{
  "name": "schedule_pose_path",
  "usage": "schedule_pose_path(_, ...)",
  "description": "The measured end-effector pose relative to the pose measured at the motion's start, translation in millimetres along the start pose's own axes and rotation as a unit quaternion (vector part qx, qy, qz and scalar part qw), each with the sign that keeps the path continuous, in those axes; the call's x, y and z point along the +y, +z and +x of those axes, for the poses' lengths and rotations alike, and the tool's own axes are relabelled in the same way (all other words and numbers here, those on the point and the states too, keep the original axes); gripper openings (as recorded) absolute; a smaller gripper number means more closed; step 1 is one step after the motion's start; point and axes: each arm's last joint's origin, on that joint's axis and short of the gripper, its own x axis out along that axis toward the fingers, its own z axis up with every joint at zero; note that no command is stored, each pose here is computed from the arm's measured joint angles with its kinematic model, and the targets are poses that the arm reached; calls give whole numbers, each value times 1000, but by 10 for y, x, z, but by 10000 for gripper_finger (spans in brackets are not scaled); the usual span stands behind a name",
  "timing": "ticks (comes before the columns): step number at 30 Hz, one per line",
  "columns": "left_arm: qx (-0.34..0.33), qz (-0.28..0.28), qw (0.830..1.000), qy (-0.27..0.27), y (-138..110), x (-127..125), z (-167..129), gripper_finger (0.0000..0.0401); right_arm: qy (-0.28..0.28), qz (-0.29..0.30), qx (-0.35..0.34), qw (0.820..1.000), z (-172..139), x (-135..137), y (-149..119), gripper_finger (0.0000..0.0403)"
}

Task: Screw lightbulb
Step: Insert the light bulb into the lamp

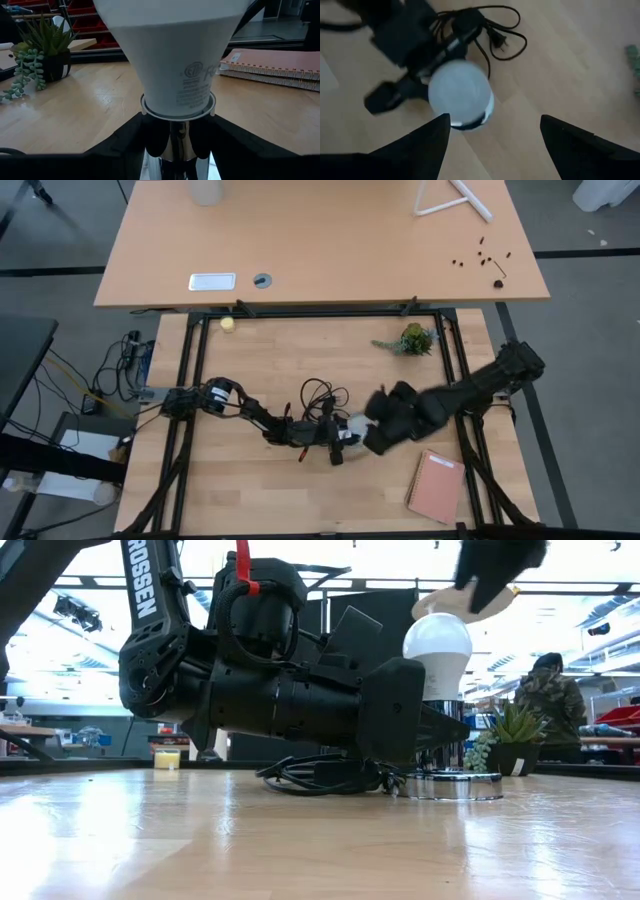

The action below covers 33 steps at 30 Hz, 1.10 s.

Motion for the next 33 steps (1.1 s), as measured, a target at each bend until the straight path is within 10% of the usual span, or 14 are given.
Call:
schedule_pose_path(14,0,2,1000,0,-1,-2,-1,196,79,-43,-206,974,716,-134,-1303,318)
schedule_pose_path(33,-2,-37,999,-12,6,-7,1,195,195,-123,-382,895,1403,-357,-1164,311)
